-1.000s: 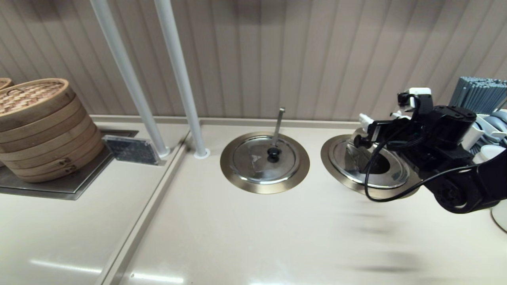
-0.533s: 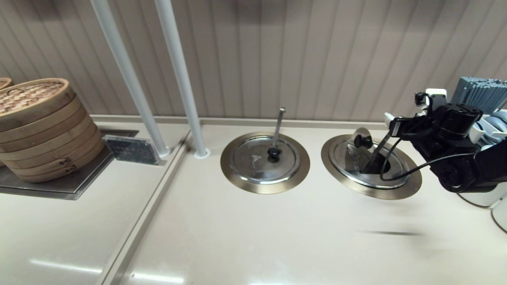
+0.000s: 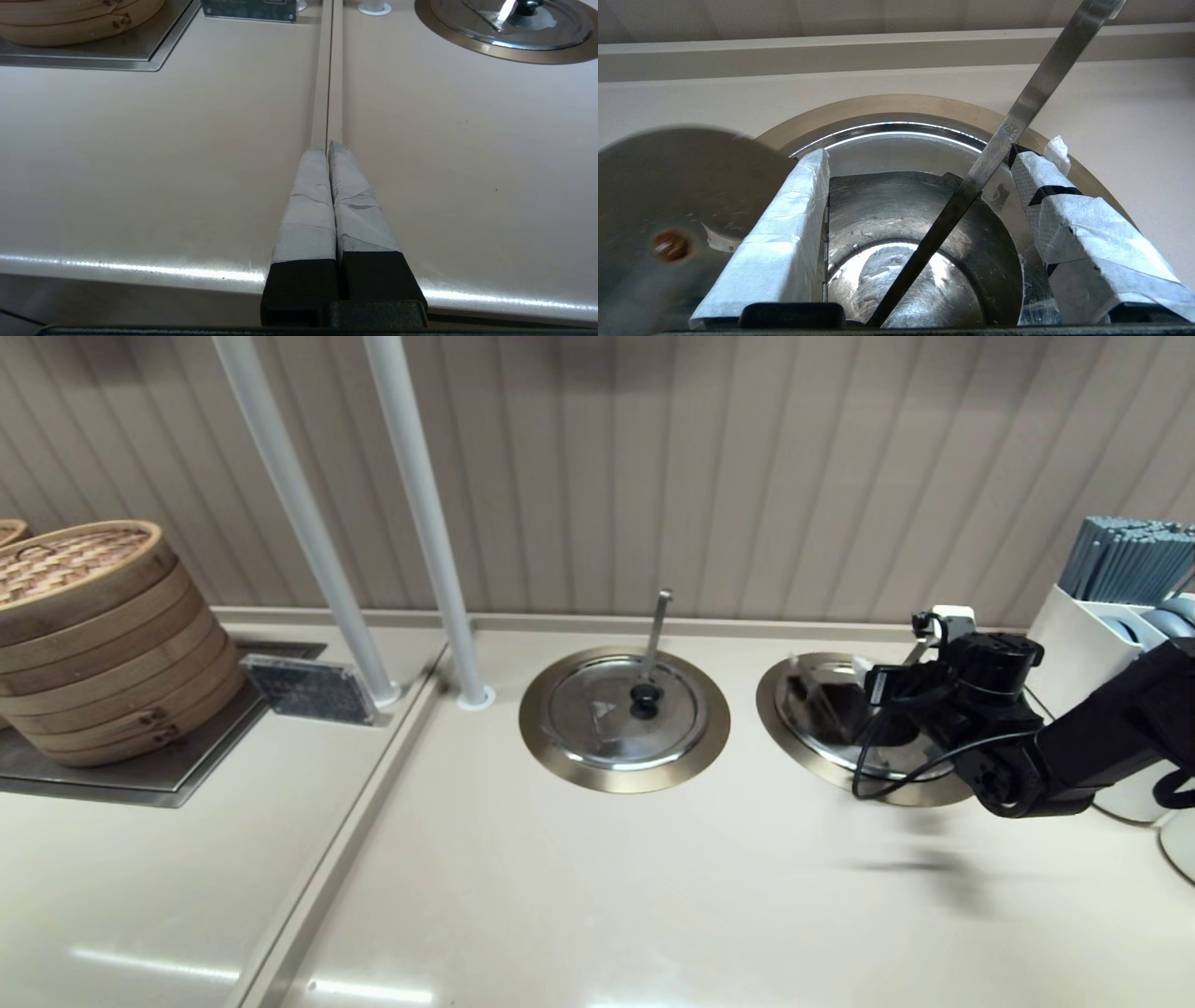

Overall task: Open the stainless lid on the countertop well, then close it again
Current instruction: Stir with a spoon

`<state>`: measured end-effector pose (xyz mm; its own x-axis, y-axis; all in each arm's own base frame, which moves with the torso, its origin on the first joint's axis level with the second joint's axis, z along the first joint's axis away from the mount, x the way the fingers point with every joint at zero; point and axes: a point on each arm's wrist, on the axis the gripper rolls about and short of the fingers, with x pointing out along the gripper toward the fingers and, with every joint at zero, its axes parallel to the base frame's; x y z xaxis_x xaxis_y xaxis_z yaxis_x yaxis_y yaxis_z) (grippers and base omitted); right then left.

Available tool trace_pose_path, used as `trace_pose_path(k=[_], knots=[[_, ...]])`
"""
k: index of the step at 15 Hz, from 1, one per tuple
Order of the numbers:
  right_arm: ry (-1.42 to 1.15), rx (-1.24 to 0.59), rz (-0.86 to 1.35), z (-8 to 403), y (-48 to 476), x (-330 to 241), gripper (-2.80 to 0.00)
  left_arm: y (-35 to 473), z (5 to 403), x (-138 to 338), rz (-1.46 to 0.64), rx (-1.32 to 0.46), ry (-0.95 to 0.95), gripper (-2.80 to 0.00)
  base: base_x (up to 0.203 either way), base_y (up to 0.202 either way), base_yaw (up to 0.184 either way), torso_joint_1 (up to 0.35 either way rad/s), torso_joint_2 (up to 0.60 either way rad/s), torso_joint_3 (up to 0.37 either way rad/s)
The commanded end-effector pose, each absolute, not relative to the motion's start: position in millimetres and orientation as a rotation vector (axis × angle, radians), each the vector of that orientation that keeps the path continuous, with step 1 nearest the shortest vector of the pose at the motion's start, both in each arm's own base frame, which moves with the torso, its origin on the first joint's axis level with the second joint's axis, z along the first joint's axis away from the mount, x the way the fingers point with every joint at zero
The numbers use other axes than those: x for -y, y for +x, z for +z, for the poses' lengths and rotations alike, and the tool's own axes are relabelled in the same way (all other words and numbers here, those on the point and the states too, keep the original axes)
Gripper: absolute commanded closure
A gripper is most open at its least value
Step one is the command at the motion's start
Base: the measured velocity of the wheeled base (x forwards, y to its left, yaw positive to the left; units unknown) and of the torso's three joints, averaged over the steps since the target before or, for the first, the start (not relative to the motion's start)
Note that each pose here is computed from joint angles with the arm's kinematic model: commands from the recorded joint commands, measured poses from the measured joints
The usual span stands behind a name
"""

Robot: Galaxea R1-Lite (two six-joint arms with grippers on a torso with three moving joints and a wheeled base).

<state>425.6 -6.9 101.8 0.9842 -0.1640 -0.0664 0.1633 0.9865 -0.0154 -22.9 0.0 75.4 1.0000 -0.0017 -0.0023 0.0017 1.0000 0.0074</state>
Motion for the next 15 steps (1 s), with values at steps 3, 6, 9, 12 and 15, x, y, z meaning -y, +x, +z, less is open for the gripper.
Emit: trace_pose_path(k=[3,6,9,12,15], knots=[[-0.009,-0.019,-0.202,113.4,430.8,20.6,-2.80,-22.9,75.5,0.0,-0.002,-0.002,0.008,0.00,0.000,0.000,0.000,0.000,0.00,0.000],[-0.003,-0.034,-0.278,125.4,439.4,54.1,-2.80,-22.9,75.6,0.0,-0.002,-0.002,0.006,0.00,0.000,0.000,0.000,0.000,0.00,0.000],[0.057,-0.095,-0.274,126.3,450.8,52.0,-2.80,-22.9,75.6,0.0,-0.002,-0.002,0.008,0.00,0.000,0.000,0.000,0.000,0.00,0.000],[0.069,-0.115,-0.255,127.5,472.6,44.9,-2.80,-22.9,75.6,0.0,-0.002,-0.002,0.008,0.00,0.000,0.000,0.000,0.000,0.00,0.000],[0.125,-0.150,-0.254,137.5,489.5,45.1,-2.80,-22.8,75.2,0.0,-0.002,-0.003,0.008,0.00,0.000,0.000,0.000,0.000,0.00,0.000]])
